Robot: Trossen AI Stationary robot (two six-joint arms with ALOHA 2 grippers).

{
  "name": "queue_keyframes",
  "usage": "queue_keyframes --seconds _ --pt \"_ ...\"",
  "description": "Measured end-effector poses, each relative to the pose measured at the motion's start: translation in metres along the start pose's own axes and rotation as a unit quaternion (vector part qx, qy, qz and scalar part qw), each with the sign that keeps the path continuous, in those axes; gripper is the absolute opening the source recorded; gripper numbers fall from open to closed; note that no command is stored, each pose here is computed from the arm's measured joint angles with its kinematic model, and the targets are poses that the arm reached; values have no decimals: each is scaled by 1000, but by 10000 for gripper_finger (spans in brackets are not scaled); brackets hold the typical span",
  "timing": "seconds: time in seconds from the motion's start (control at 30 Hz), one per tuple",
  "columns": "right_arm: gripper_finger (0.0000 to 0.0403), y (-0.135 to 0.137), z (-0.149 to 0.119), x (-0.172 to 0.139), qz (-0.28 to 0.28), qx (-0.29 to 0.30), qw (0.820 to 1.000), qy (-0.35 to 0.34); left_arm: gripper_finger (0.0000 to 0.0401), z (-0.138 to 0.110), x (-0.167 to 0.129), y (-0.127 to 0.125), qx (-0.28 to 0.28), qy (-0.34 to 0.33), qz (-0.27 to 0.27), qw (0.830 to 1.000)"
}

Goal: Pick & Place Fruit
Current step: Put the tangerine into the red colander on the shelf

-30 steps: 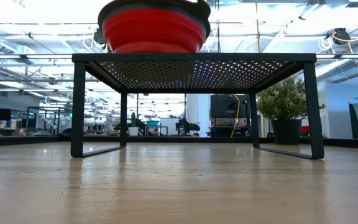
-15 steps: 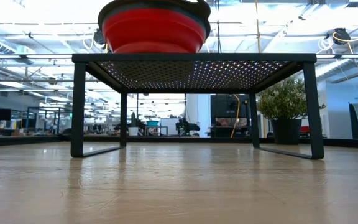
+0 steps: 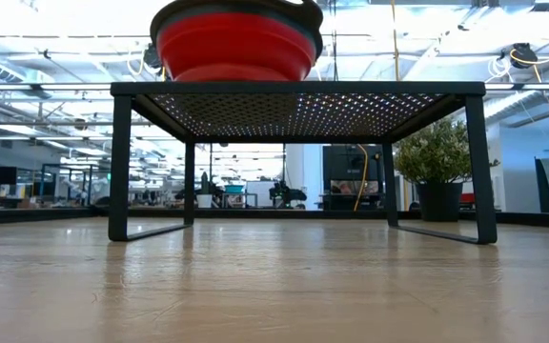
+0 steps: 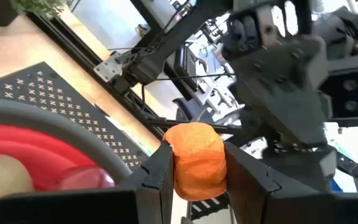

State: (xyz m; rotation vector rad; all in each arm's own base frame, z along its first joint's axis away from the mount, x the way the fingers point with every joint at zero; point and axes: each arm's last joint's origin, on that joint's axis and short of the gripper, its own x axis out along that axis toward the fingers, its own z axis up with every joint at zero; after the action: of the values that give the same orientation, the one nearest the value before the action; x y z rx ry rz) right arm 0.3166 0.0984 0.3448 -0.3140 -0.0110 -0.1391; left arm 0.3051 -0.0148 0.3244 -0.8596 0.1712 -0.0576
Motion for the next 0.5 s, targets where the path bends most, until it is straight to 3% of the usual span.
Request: queue_keyframes --seconds 0.23,0.5 --pt "208 6 10 -22 20 40 999 28 111 5 -1 4 -2 -1 0 1000" --pt "148 12 10 -47 40 77 992 92 111 6 -1 4 -2 -2 -3 1000"
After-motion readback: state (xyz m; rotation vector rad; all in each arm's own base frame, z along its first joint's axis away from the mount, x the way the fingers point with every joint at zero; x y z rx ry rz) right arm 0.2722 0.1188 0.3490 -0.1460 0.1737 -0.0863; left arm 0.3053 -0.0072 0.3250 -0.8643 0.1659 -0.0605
